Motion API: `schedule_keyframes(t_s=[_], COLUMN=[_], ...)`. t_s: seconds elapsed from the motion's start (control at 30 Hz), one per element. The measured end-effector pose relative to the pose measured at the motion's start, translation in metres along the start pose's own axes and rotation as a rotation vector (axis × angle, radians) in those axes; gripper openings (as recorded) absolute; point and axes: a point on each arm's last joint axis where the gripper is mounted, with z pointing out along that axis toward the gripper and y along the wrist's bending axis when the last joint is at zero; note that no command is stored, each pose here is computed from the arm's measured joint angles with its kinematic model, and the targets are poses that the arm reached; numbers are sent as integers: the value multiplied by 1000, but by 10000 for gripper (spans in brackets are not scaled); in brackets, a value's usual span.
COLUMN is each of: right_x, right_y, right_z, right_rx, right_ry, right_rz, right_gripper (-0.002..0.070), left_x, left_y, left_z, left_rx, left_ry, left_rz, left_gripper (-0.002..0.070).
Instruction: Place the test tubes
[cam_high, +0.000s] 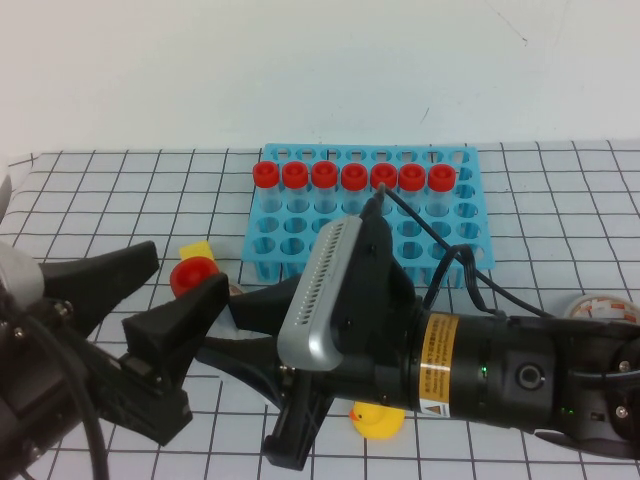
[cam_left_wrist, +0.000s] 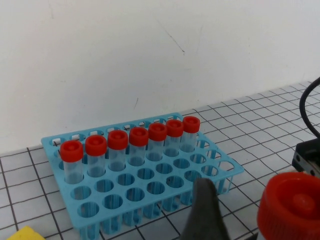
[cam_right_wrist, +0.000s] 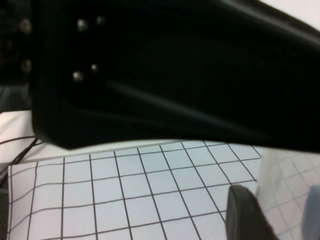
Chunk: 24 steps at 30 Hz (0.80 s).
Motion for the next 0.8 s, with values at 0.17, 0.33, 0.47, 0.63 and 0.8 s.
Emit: schedule_keyframes(t_s=[0.17, 0.33, 0.47, 0.63, 0.8], right_x=[1, 3, 3, 4, 4], right_y=[0, 0, 0, 0, 1], right_z=[1, 1, 2, 2, 2], right_rx=[-1, -4, -7, -8, -15], right_ry=[6, 17, 20, 22, 21], right_rz=[-5, -11, -17, -17, -21], right_gripper=[232, 232, 232, 232, 380], left_x=[1, 3, 3, 3, 3], left_y=[-1, -1, -1, -1, -1], left_z=[0, 0, 0, 0, 0], left_rx=[6, 7, 7, 7, 7], left_ry=[14, 35, 38, 43, 37], left_rz=[0, -4, -9, -11, -11], left_gripper=[358, 267, 267, 267, 267])
